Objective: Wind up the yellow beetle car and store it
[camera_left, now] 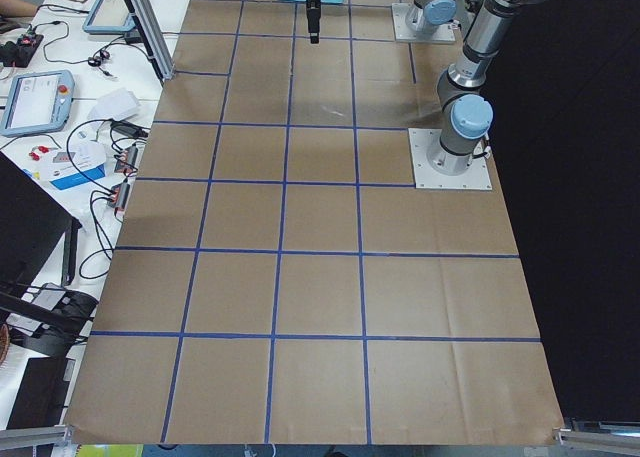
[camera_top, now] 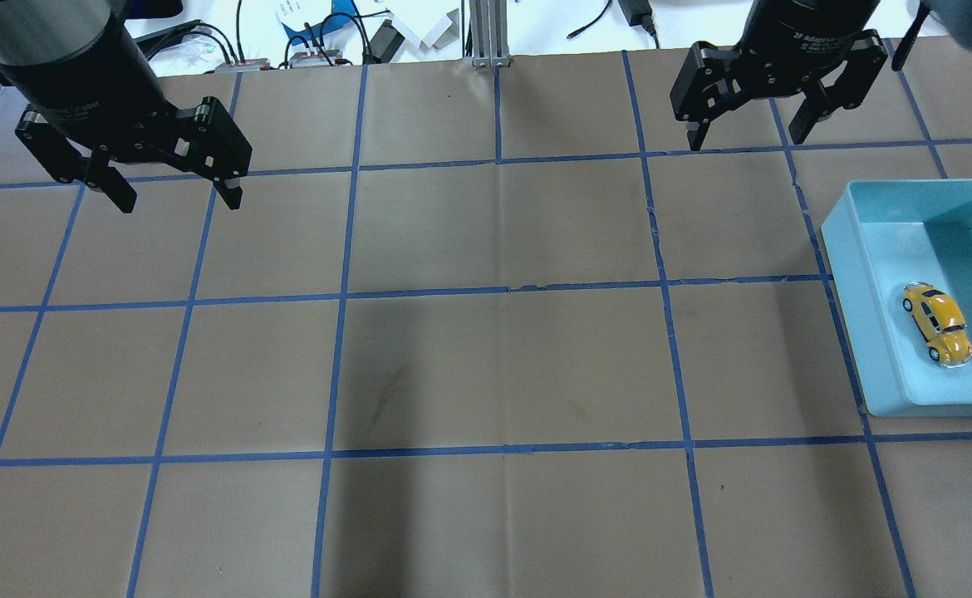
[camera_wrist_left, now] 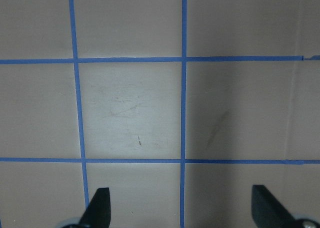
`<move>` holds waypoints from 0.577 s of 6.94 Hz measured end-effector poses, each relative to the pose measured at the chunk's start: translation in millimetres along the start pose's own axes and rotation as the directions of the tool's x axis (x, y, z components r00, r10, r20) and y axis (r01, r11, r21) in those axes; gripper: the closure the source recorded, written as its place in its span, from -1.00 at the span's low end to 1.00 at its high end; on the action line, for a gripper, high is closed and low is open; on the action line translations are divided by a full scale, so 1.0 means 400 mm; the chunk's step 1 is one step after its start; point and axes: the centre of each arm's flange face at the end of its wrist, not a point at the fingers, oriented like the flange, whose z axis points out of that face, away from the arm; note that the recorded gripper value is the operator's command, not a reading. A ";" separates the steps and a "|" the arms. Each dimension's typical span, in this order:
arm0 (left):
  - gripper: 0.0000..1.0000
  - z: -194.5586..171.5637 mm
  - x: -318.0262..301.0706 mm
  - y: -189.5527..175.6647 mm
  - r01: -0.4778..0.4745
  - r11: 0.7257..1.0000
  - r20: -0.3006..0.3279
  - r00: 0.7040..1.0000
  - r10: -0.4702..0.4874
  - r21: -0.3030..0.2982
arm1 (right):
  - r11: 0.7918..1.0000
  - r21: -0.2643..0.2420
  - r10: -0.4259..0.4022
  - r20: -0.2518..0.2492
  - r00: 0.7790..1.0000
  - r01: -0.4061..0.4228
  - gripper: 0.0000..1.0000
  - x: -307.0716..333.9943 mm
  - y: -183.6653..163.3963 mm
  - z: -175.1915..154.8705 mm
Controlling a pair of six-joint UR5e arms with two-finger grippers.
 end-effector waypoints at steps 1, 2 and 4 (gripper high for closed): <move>-1.00 0.000 0.001 0.001 0.000 1.000 0.000 1.000 0.000 0.000 | 1.000 0.003 0.001 0.002 1.000 -0.001 -1.00 0.000 0.000 -0.002; -1.00 -0.001 0.002 0.001 0.001 1.000 0.000 1.000 -0.001 0.000 | 1.000 0.006 0.001 0.004 1.000 -0.001 -1.00 0.000 0.001 -0.004; -1.00 0.000 0.000 0.002 0.001 1.000 0.001 1.000 -0.001 -0.001 | 1.000 0.006 0.002 0.006 1.000 -0.002 -1.00 0.000 0.002 -0.003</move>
